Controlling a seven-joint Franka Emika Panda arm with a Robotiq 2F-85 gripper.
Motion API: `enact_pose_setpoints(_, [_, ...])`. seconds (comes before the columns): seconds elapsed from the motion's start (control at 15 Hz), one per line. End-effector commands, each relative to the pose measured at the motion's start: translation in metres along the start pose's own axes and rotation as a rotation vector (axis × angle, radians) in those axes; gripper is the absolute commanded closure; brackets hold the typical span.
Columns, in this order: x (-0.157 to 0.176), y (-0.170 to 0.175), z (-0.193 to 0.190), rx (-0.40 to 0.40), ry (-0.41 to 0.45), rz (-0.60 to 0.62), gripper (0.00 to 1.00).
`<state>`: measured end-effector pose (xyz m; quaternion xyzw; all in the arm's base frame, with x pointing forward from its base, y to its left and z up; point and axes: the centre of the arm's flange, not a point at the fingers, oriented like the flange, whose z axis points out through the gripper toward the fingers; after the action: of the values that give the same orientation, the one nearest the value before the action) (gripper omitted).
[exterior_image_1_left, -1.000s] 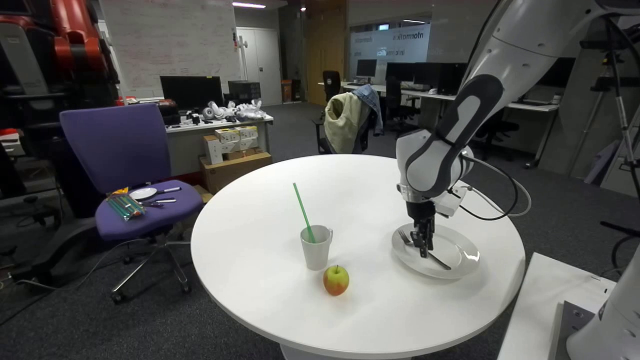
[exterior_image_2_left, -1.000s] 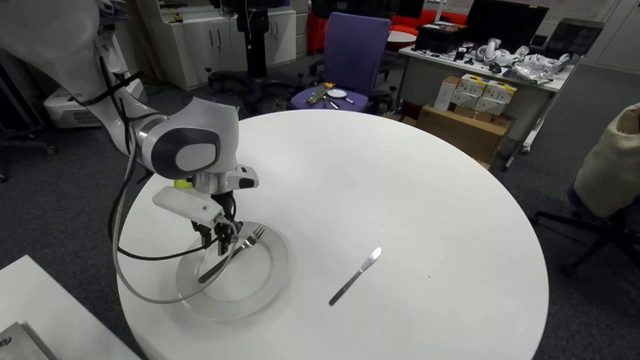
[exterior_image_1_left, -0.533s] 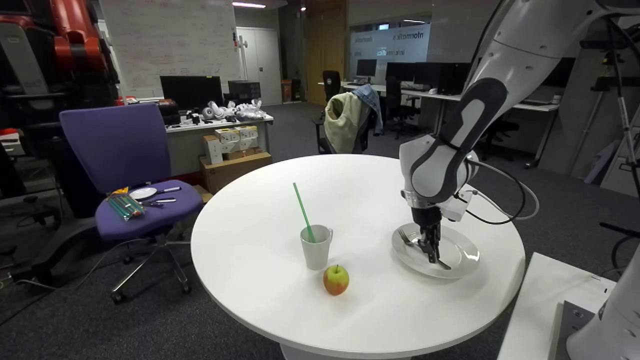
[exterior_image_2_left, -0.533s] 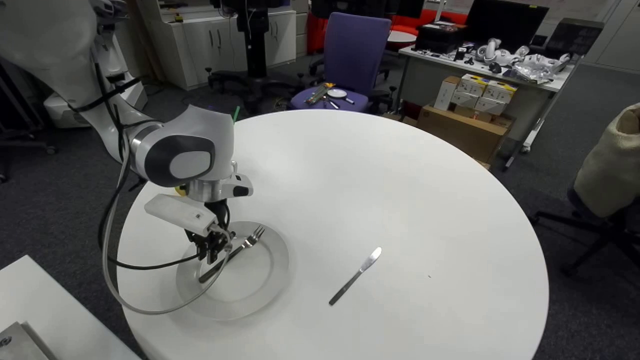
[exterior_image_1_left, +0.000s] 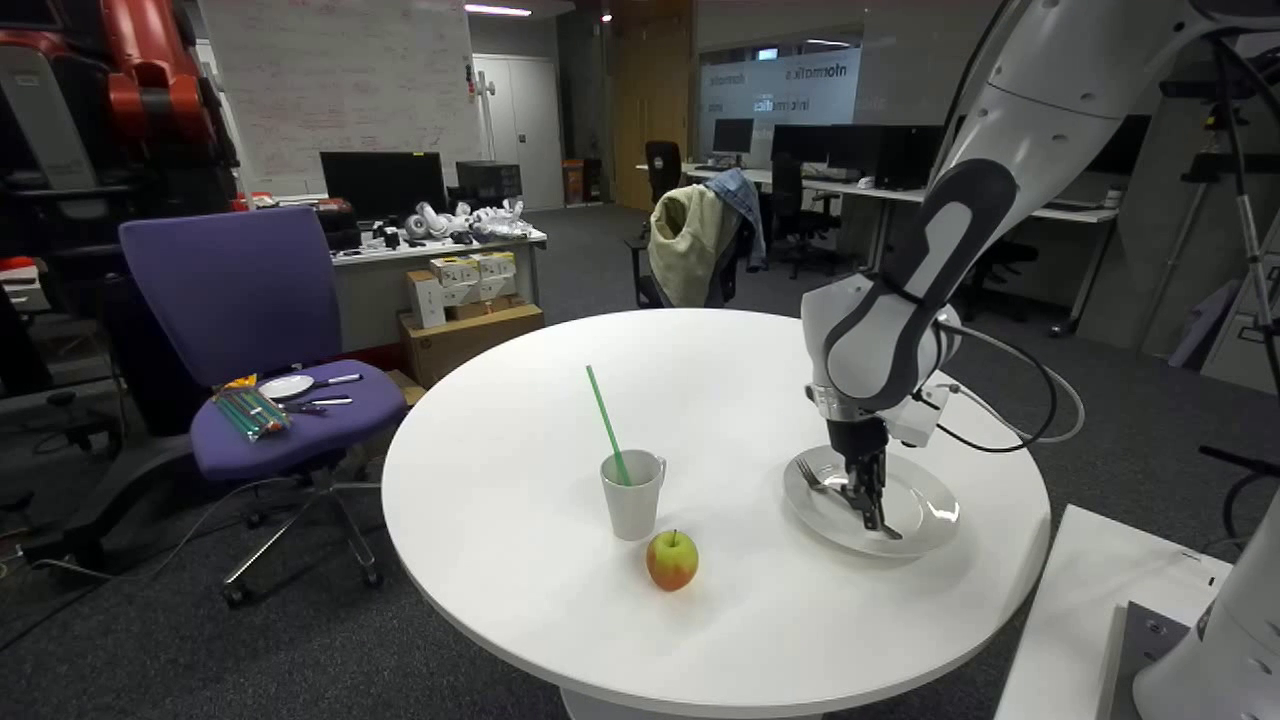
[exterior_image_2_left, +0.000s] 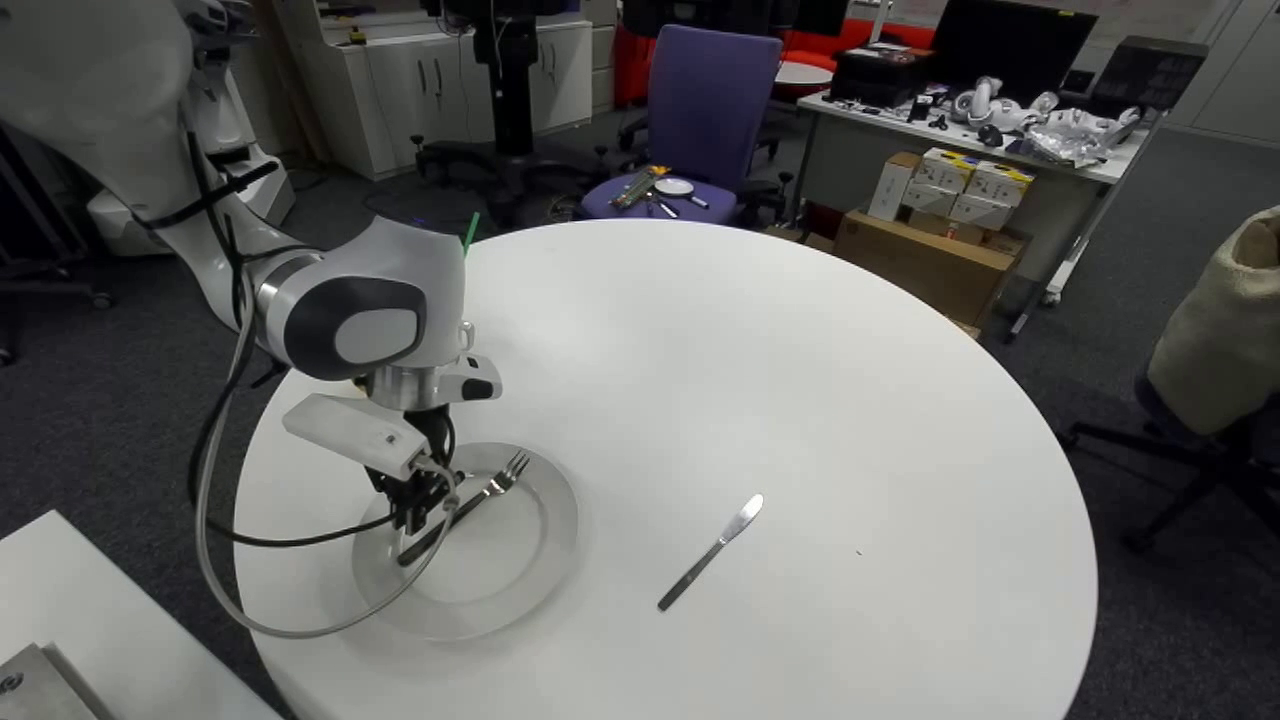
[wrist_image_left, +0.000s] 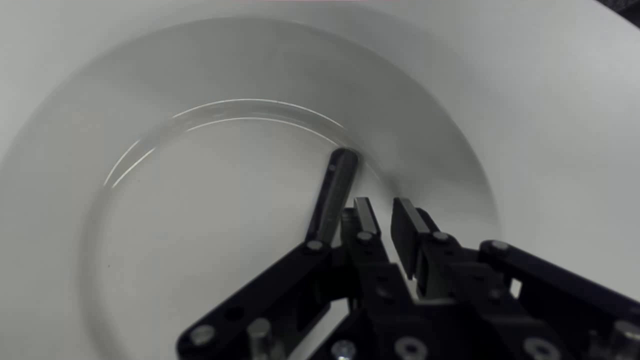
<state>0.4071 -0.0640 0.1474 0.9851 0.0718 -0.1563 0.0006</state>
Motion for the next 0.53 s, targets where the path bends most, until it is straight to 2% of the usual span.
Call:
enact_pose_setpoints(0.0, [-0.0117, 0.0031, -0.0049, 0.004, -0.016, -0.02, 0.81])
enact_pose_setpoints(0.47, [-0.0109, 0.0082, 0.0015, 0.016, -0.028, -0.012, 0.81])
